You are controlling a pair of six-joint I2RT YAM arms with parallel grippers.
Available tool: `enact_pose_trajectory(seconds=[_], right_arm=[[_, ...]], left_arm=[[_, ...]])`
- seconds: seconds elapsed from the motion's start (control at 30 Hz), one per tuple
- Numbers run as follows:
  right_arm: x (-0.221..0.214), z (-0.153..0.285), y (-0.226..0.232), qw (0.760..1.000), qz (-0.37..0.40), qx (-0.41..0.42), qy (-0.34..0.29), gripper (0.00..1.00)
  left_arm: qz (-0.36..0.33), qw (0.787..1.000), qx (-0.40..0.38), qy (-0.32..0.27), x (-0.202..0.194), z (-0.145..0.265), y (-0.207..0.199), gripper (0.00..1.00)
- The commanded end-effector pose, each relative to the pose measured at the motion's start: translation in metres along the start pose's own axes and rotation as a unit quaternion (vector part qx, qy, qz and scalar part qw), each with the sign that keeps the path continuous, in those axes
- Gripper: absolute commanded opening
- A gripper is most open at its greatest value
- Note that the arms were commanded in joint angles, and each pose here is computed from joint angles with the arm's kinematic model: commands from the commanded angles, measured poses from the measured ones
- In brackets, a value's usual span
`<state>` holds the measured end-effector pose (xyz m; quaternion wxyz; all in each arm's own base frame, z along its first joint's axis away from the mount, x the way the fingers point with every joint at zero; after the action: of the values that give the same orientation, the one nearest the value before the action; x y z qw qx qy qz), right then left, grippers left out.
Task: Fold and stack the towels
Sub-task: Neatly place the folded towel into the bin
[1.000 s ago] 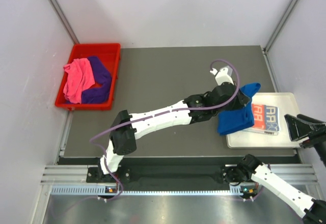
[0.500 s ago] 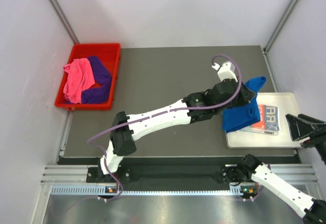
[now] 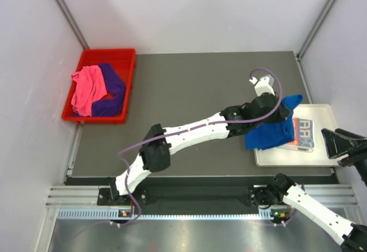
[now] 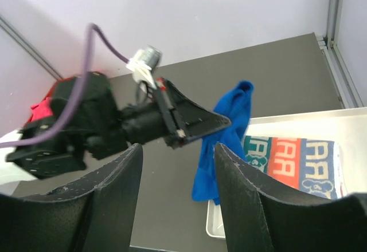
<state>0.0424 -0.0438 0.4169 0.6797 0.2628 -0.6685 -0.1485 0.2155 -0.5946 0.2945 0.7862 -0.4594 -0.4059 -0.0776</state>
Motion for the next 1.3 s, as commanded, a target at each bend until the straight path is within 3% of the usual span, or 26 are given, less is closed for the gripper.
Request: enact_pose_trajectory(seconds=[0.0, 0.3, 0.7, 1.07, 1.2, 1.27], right_arm=[[-0.001, 0.000, -0.002, 1.000, 0.001, -0.003, 0.007, 0.53], [-0.006, 0.001, -0.007, 1.000, 0.004, -0.012, 0.012, 0.53], [-0.008, -0.002, -0.008, 1.000, 0.008, -0.018, 0.013, 0.53], [-0.013, -0.005, -0.009, 1.000, 0.007, -0.020, 0.017, 0.53], [-0.015, -0.006, -0.009, 1.000, 0.008, -0.023, 0.019, 0.53], [-0.016, -0.006, -0.009, 1.000, 0.007, -0.022, 0.020, 0.53]], left_arm=[[0.014, 0.999, -0.039, 0.004, -0.003, -0.021, 0.000, 0.00], [0.022, 0.996, -0.082, 0.024, -0.032, -0.060, 0.010, 0.00], [0.028, 0.982, -0.188, 0.017, -0.043, -0.079, -0.007, 0.00], [0.059, 0.973, -0.220, 0.027, -0.064, -0.096, 0.008, 0.00], [0.066, 0.971, -0.229, 0.025, -0.068, -0.100, 0.011, 0.09], [0.068, 0.970, -0.234, 0.022, -0.067, -0.101, 0.012, 0.26]])
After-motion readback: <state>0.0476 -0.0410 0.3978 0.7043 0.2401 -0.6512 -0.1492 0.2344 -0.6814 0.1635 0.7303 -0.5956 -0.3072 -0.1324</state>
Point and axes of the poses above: each gripper's point midway between its finger pads, its own z axis back along the fingers, its own y axis along the line the jaws close on, x = y × z, the point moved 4 cm from there along z, back along the fingers, and after that the axes turned 13 degrees about -z, right-handed, at the moved point
